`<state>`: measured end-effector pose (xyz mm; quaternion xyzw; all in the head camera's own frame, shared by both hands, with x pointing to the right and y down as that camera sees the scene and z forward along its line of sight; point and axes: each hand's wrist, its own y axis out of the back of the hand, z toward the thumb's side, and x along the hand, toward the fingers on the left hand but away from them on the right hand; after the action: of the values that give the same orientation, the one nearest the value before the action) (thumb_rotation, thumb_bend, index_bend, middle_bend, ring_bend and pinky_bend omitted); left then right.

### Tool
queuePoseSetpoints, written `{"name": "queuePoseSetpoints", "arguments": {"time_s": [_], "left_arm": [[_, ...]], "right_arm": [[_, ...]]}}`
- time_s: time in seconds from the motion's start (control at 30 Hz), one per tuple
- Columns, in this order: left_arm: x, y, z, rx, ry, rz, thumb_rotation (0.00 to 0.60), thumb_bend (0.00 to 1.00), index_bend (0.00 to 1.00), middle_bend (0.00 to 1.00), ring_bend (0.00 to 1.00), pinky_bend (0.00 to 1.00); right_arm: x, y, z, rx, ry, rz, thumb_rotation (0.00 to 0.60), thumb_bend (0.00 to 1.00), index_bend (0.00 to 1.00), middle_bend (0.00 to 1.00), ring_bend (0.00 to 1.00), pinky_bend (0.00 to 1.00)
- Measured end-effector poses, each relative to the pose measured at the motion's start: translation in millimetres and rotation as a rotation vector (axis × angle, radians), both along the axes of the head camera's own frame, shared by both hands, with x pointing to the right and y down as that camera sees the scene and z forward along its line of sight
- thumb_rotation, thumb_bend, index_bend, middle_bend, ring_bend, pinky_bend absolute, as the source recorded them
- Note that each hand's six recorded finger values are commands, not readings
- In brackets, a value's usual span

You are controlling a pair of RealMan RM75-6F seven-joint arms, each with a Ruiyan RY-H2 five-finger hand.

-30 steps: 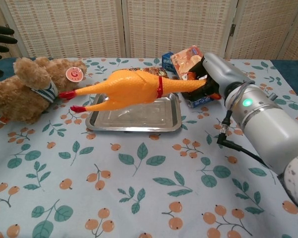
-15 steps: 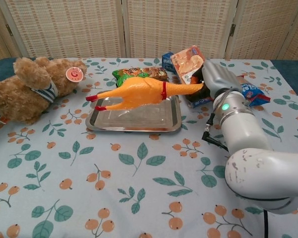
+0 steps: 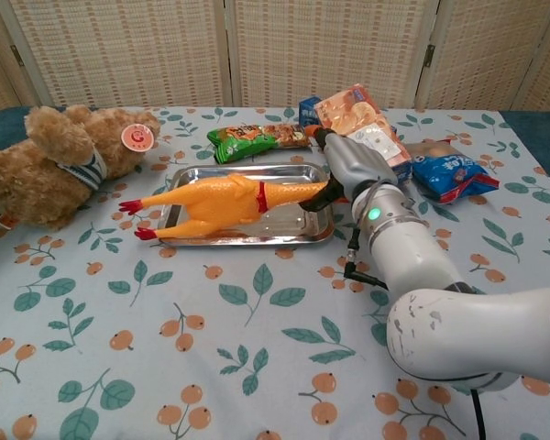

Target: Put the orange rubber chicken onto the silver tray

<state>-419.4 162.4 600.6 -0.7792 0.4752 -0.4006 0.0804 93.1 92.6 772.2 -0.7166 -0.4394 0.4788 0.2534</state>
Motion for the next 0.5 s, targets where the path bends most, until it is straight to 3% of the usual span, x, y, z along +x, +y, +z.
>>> {"name": "queuePoseSetpoints", "arguments": {"time_s": [0.27,0.5], "left_arm": [[6,2,-4,-0.013,0.009,0.002,0.6,0.33,0.0,0.0,0.0,0.0],[16,3,0,-0.049,0.014,0.015,0.6,0.33,0.0,0.0,0.0,0.0]], "right_arm": [[10,-8,-21,0.007,0.021,-0.051,0.6,0.07,0.0,0.0,0.0,0.0],[36,-24,-45,0.0,0.101,-0.068,0.6,0.01,0.0,0.0,0.0,0.0]]}}
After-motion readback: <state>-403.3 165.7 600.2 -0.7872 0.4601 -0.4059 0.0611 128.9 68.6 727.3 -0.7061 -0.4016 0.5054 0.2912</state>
